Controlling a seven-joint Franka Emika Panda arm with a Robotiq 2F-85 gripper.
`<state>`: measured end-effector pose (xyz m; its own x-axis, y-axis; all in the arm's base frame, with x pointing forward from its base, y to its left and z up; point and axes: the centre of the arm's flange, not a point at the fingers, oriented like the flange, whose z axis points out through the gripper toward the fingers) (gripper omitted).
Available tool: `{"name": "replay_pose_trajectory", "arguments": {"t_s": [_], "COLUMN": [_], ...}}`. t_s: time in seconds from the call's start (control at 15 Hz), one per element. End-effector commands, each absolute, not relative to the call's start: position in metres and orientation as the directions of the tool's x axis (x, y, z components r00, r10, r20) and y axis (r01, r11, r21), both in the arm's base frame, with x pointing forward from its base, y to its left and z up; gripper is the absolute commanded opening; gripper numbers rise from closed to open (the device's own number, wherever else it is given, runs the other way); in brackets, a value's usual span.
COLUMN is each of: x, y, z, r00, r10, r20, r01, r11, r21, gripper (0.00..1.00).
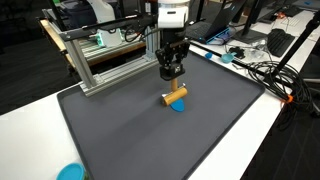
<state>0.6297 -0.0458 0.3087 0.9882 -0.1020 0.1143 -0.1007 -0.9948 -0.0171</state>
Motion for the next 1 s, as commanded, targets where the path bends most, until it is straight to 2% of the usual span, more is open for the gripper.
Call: {"name": "replay_pose_trajectory", "arguments": {"t_s": [0.0, 0.93], "x": [0.599, 0.583], "y": [-0.056, -0.069], "z": [0.276, 0.275], "r00": [0.997, 0.999], "r10": [-0.072, -0.031], "r20": [-0.031, -0.040], "r01": [-0.072, -0.029], "r11": [-0.997, -0.998], "r21": [0.011, 0.053], "gripper": [0.22, 0.22]}}
